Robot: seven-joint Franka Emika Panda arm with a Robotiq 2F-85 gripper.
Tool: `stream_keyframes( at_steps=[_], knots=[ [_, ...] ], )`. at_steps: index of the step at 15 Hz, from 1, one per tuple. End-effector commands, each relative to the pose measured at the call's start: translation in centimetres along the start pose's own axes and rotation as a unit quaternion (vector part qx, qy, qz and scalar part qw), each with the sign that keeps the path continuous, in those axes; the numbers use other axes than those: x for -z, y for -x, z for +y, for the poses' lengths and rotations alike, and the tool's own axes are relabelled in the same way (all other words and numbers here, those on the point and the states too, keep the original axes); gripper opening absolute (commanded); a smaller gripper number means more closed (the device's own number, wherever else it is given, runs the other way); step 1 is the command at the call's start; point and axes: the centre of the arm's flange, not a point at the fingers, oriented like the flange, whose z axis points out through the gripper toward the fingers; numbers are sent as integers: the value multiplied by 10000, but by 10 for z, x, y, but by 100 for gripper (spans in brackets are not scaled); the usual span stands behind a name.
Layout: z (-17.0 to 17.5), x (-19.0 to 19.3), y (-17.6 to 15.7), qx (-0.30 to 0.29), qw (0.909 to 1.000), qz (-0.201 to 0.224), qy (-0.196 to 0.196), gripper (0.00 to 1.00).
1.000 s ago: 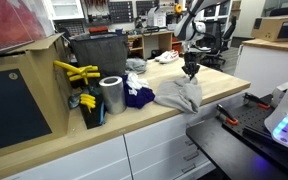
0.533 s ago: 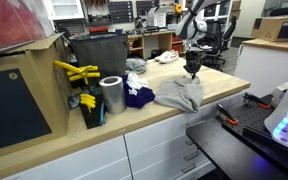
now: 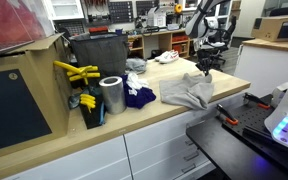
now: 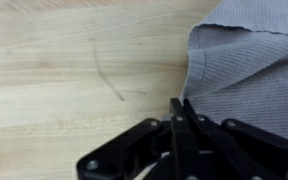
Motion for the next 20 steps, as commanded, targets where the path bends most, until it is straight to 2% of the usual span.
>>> stream_keyframes(
  at_steps=[1,5,6,7,8,9,10,14,18,20],
  knots=[
    [9,5,27,-394,9991,10,152,1],
    [16,4,38,-754,9970,-23,173,1],
    [17,4,40,-813,9965,-30,175,6],
    [17,4,41,-896,9958,-33,160,13],
    [17,5,43,-956,9953,-40,151,31],
    [17,4,44,-1017,9947,-39,128,32],
    [16,4,45,-1072,9942,-29,114,38],
    [13,15,47,-1201,9927,130,31,68],
    [-2,47,42,-1195,9912,504,-263,96],
    [-15,64,38,-1144,9904,686,-369,100]
  ],
)
